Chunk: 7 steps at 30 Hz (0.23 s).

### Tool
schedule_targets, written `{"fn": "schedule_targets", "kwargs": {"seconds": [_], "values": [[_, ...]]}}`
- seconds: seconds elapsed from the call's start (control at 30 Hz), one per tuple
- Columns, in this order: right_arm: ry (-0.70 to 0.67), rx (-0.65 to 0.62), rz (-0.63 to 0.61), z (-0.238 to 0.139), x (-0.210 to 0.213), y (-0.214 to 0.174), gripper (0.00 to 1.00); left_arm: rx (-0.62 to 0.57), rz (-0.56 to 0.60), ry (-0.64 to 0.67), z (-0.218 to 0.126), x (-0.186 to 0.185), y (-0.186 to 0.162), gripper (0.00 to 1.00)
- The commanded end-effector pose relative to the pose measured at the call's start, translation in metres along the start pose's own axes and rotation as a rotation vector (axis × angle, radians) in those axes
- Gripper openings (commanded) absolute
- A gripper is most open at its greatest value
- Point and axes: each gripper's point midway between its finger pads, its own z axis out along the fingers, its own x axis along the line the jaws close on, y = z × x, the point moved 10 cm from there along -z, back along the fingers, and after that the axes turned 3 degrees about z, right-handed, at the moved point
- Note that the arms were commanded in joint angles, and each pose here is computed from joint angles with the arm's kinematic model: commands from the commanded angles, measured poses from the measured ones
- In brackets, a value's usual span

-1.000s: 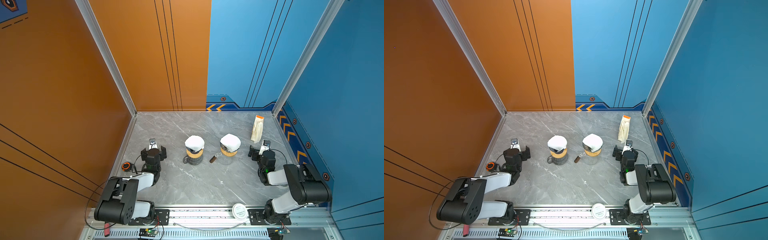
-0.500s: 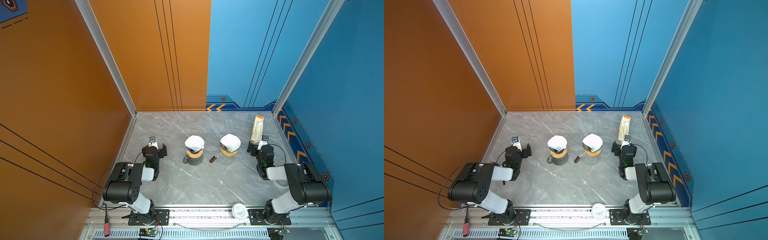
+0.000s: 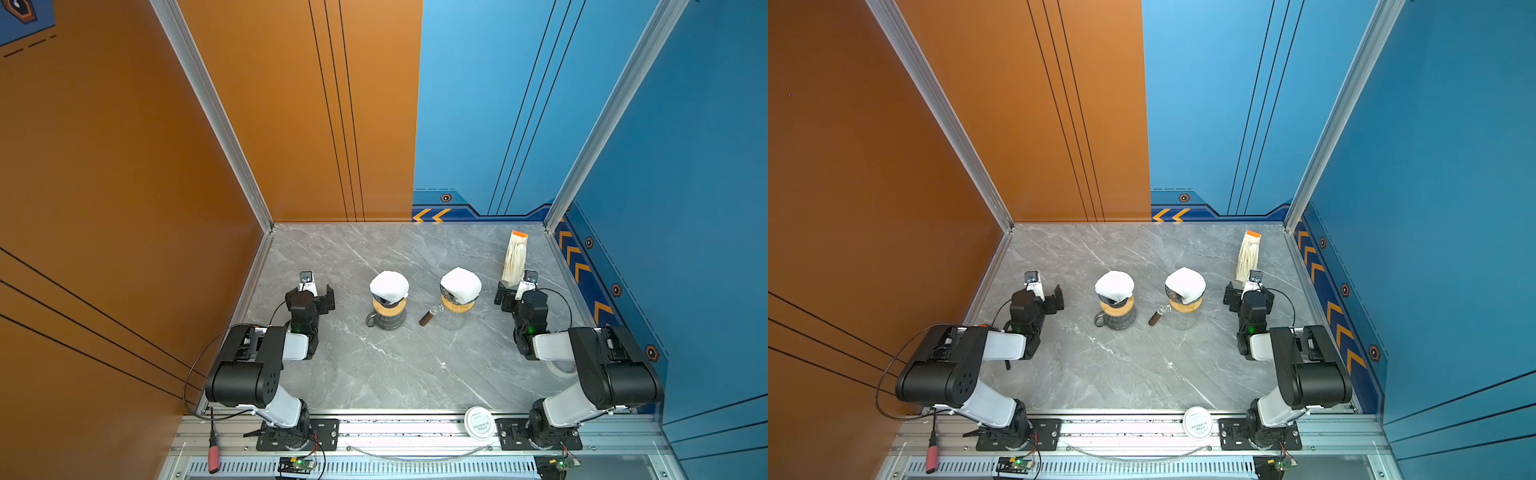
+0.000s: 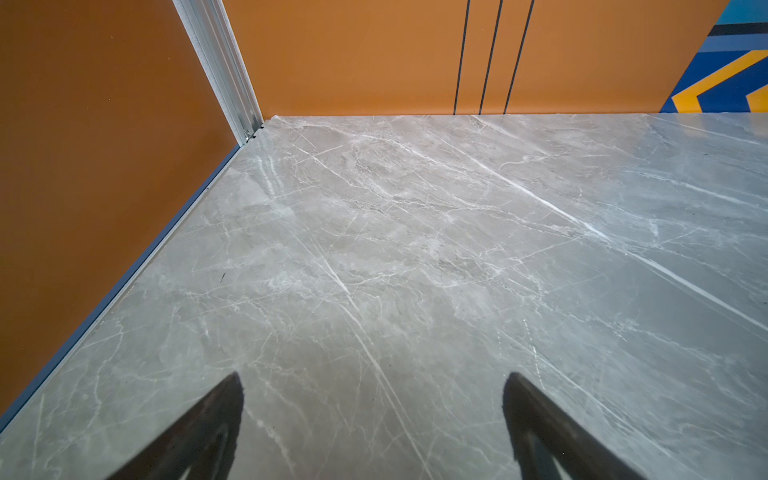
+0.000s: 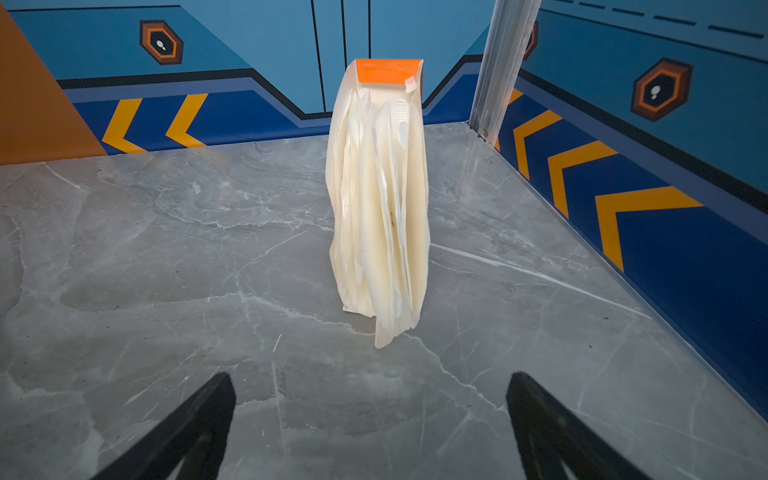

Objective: Place the coffee filter in the dripper

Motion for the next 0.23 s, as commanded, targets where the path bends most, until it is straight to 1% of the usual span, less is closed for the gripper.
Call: {"fn": "schedule_targets", "kwargs": {"seconds": [0.0,0.2], "values": [[-0.015,0.008,-0.018,0.0001,0.0007,0.0003,1.0,0.008,0.023,-0.036,0.0023,-0.0041,0.0012,0.98],[-0.014,0.007,-0.018,0.0,0.0008,0.0004,1.0,0.007,0.004,-0.047,0.002,-0.0004,0.001,0.98]]}}
